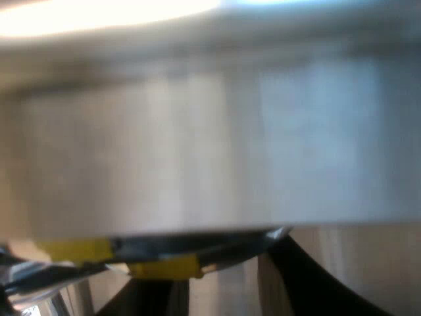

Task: Put the handle in the coffee machine

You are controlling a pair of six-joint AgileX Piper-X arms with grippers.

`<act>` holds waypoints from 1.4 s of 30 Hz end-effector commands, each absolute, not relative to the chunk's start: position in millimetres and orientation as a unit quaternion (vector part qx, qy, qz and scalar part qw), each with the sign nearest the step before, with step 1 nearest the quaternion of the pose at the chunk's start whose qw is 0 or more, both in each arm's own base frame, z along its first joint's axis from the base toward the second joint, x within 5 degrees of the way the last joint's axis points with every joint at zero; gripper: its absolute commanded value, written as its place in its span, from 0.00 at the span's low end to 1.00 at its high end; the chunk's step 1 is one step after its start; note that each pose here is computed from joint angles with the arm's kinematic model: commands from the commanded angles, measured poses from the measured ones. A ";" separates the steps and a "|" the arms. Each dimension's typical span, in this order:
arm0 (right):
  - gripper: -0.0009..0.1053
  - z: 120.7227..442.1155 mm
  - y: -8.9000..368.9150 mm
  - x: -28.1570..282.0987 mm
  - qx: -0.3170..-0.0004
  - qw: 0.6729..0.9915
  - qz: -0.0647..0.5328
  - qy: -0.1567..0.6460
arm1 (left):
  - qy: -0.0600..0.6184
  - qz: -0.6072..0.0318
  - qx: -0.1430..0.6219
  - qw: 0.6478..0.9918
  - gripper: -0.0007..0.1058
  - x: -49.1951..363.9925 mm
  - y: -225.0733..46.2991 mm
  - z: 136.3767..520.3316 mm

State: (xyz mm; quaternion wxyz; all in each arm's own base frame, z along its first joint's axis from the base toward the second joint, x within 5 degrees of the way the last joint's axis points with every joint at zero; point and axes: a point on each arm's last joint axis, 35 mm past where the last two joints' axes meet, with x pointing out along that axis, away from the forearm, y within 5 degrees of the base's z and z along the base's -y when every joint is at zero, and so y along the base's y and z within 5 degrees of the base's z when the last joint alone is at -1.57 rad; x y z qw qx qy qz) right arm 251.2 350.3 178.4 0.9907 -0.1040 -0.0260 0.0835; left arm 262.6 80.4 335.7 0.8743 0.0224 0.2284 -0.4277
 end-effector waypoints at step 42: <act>0.27 219.3 349.2 250.3 -0.018 0.994 0.066 -0.088 | 0.417 -0.401 0.092 0.811 0.01 302.1 28.7 321.4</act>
